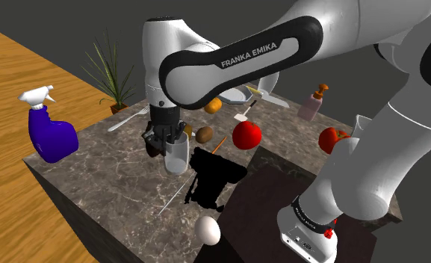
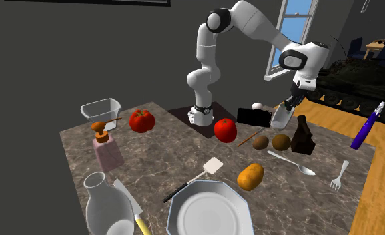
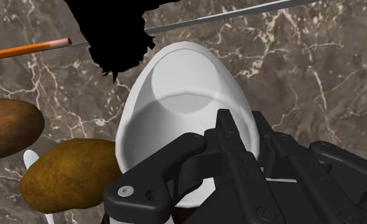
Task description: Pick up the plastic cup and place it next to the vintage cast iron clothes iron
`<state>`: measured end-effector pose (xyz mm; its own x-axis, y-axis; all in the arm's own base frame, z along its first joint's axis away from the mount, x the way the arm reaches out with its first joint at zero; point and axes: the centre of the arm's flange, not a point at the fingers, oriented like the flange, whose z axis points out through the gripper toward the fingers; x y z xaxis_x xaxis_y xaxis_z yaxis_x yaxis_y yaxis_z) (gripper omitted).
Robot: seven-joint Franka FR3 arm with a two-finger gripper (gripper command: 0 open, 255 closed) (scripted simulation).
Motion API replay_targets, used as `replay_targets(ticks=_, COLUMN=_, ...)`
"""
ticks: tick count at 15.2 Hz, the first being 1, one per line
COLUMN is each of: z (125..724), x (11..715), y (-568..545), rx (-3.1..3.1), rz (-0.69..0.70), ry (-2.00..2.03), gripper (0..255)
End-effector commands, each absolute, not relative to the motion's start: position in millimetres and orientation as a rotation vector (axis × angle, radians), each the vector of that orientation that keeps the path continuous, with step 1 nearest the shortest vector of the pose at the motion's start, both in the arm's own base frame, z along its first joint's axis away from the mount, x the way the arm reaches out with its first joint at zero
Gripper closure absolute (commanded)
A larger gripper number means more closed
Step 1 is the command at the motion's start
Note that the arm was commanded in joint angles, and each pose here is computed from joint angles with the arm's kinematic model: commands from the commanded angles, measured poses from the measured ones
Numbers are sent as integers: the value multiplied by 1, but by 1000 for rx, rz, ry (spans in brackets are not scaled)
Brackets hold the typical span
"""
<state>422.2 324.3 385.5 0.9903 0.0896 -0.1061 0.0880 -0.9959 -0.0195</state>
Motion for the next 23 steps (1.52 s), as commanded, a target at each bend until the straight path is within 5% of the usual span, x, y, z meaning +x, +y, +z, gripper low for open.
replay_targets(ticks=1, z=379, x=421, y=324, rx=-3119, rz=166, ry=-139, gripper=255)
replay_targets(ticks=8, z=378, x=421, y=324, rx=-3119, rz=166, ry=-139, gripper=255)
replay_targets(ticks=9, z=378, x=421, y=324, rx=-3119, rz=166, ry=-139, gripper=0)
replay_targets(ticks=23, z=428, x=426, y=324, rx=-3119, rz=166, ry=-139, gripper=0)
